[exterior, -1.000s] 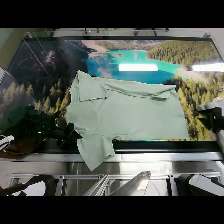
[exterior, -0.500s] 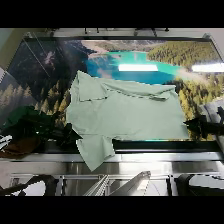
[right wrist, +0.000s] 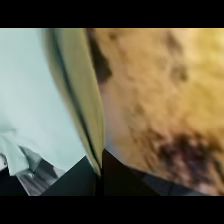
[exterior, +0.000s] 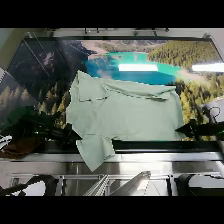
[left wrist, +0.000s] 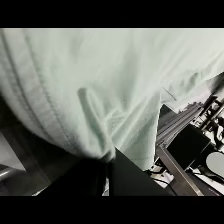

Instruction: Fold the shirts.

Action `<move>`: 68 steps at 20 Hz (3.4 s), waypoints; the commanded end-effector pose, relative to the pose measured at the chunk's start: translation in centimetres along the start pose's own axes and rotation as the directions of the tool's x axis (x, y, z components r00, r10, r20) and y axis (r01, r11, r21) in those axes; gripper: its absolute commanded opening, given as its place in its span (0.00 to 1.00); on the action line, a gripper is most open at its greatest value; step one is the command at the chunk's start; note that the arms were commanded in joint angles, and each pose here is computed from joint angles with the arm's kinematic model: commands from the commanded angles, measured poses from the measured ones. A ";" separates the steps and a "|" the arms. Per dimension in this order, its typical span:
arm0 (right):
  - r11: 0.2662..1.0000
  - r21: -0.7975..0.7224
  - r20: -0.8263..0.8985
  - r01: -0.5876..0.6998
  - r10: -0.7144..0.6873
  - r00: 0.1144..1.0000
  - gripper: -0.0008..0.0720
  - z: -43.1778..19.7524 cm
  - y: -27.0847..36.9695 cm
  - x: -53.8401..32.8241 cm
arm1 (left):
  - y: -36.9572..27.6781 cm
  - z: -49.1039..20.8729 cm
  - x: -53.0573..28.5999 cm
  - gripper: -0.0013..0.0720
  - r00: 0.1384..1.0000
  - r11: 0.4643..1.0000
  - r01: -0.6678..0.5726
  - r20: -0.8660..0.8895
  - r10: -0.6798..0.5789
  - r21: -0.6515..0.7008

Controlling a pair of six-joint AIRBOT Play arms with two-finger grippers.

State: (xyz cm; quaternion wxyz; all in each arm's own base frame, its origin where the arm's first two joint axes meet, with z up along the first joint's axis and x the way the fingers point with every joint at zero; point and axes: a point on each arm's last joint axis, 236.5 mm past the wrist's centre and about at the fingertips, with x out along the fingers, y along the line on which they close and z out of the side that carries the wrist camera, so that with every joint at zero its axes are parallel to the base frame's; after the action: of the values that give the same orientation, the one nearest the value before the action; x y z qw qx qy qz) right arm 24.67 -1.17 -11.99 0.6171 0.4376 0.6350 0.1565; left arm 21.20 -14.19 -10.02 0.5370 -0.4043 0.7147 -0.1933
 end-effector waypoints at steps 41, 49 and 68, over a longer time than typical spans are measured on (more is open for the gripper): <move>0.877 -0.441 0.607 -0.192 0.449 0.655 0.03 19.5 18.0 -6.5 | -19.3 24.7 -12.9 0.05 0.976 0.727 0.024 0.143 -0.167 0.686; 0.905 -0.384 0.445 -0.183 0.355 0.822 0.03 17.1 14.4 -4.7 | -14.1 21.3 -10.8 0.05 0.992 0.848 0.115 -0.019 -0.123 0.517; 0.950 -0.307 0.274 -0.064 0.152 0.950 0.28 13.7 7.1 0.7 | -10.2 18.9 -6.0 0.04 0.982 0.934 0.168 -0.137 -0.130 0.315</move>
State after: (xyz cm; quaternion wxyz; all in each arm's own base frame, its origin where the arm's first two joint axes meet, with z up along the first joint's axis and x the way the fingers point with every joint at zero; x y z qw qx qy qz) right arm 40.32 -1.95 -10.19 0.7601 0.3919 0.4780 0.2004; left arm 43.61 -12.42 -6.02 0.5522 -0.3488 0.6621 -0.3675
